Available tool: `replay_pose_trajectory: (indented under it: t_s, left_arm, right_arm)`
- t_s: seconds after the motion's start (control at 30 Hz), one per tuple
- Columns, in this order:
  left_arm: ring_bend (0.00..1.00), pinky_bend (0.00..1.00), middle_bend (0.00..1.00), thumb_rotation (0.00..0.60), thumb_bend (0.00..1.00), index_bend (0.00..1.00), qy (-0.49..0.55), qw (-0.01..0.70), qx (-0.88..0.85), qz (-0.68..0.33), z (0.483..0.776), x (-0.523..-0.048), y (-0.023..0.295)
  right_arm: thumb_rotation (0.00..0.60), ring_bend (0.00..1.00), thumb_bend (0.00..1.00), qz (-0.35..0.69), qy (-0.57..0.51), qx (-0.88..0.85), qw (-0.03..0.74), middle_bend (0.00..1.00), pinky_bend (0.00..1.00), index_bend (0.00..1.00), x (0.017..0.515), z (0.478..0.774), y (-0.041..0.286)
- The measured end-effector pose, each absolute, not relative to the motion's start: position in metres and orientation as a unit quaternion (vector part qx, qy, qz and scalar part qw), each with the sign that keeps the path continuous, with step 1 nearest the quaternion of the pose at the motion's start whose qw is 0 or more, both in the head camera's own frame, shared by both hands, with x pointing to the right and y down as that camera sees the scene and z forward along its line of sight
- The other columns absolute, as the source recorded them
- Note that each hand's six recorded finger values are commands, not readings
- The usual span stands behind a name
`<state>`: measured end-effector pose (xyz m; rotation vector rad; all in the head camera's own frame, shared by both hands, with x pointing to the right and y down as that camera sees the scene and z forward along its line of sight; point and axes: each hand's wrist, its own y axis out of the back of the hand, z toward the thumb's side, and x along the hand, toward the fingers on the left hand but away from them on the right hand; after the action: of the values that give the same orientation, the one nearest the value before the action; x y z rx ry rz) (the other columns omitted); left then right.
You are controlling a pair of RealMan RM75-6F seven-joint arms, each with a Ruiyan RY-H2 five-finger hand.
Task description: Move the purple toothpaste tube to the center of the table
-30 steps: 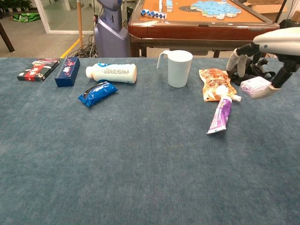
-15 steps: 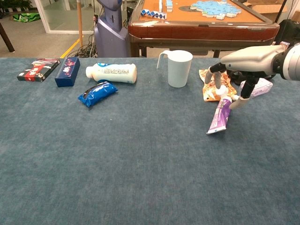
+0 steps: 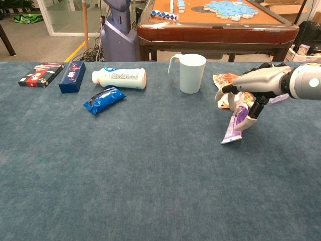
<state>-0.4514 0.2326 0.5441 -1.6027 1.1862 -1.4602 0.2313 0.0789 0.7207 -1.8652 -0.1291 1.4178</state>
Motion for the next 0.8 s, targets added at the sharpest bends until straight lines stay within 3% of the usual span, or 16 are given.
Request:
replay_pose_trajectory:
  t_s: [0.43, 0.8]
  left_arm:
    - [0.03, 0.10, 0.03, 0.600, 0.12, 0.00, 0.450, 0.331, -0.618, -0.553, 0.547, -0.446, 0.230]
    - [0.03, 0.10, 0.03, 0.600, 0.12, 0.00, 0.445, 0.332, -0.628, -0.545, 0.552, -0.440, 0.227]
  right_arm:
    - [0.461, 0.12, 0.00, 0.575, -0.037, -0.724, 0.380, 0.34, 0.11, 0.14, 0.257, 0.715, 0.095]
    - [0.462, 0.12, 0.00, 0.585, -0.065, -0.716, 0.377, 0.34, 0.11, 0.14, 0.289, 0.678, 0.105]
